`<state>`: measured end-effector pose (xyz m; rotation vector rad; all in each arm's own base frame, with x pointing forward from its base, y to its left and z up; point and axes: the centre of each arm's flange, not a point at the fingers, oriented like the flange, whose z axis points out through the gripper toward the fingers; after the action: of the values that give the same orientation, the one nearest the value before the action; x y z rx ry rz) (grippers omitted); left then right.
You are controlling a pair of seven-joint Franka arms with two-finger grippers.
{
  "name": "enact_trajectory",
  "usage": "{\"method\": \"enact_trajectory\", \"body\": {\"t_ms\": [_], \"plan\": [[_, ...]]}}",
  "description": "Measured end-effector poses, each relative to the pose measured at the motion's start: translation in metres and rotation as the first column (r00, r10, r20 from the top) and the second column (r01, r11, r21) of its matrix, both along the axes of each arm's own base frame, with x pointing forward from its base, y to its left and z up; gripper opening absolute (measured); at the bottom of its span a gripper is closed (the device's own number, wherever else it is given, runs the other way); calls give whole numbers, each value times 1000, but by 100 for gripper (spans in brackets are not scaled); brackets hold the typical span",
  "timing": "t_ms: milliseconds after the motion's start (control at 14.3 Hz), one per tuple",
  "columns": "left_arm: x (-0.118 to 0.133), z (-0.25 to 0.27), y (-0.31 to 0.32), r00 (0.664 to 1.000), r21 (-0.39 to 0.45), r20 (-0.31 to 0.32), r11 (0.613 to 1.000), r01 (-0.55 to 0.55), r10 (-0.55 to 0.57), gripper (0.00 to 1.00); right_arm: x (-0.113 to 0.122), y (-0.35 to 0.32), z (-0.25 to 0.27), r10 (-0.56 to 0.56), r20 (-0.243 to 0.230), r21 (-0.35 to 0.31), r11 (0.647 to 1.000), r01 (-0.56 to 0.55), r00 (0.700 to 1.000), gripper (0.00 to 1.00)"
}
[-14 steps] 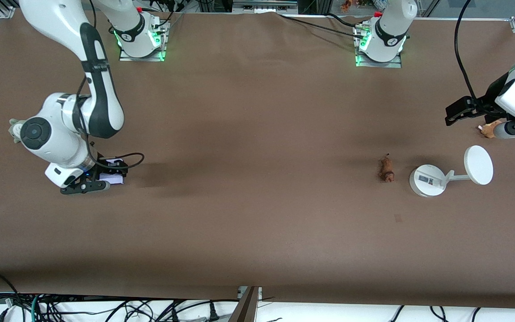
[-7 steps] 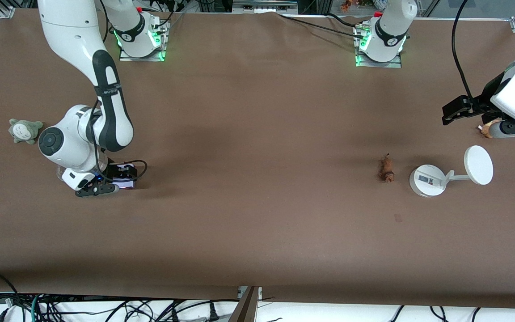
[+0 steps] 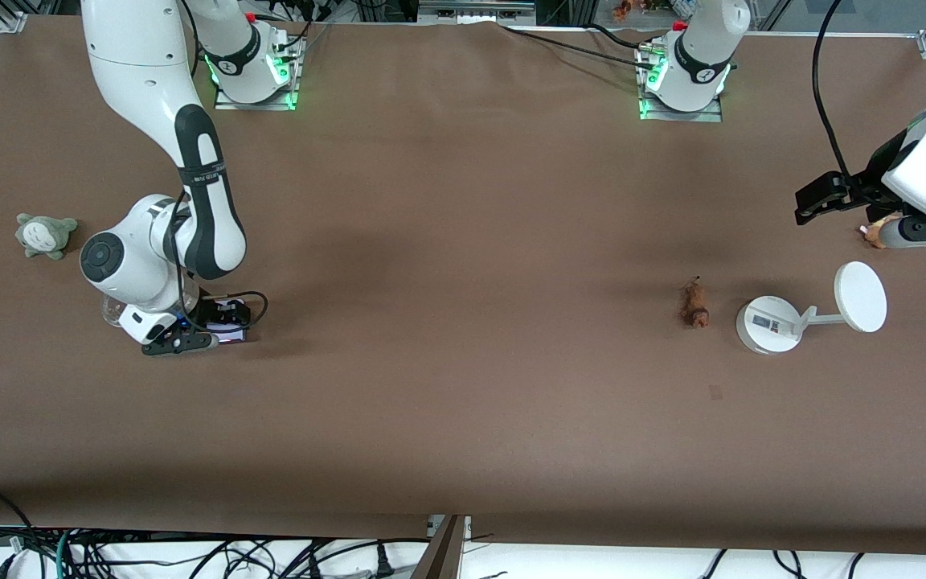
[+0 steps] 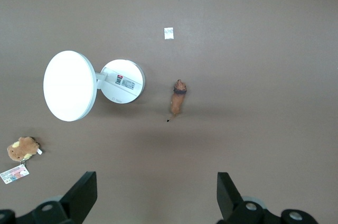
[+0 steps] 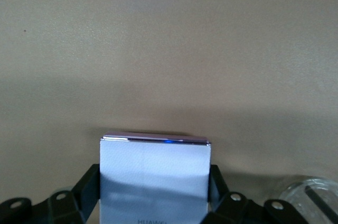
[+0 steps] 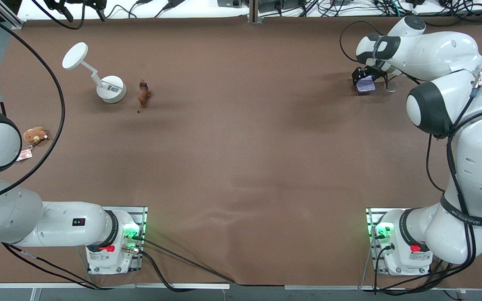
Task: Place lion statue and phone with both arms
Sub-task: 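Lower the phone beside the clear cup and open the right gripper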
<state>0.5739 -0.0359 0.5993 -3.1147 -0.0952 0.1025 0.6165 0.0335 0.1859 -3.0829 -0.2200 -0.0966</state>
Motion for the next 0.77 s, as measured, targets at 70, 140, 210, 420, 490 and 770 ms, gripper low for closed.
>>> {"method": "enact_trajectory", "body": {"t_ms": [70,140,210,420,490,770], "plan": [[0,0,0,1000,0,0,1000,0,0,100,0,0,0,-1,2,0,1000,1,1000,92],[0,0,0,1000,0,0,1000,0,0,100,0,0,0,-1,3,0,1000,1,1000,96],[0,0,0,1000,0,0,1000,0,0,100,0,0,0,-1,4,0,1000,1,1000,96],[0,0,0,1000,0,0,1000,0,0,100,1,1,1,0,7,0,1000,0,1000,99],[0,0,0,1000,0,0,1000,0,0,100,3,3,3,3,12,2,1000,-3,1000,99],[0,0,0,1000,0,0,1000,0,0,100,8,14,37,12,-1,71,997,-12,1000,99]]}}
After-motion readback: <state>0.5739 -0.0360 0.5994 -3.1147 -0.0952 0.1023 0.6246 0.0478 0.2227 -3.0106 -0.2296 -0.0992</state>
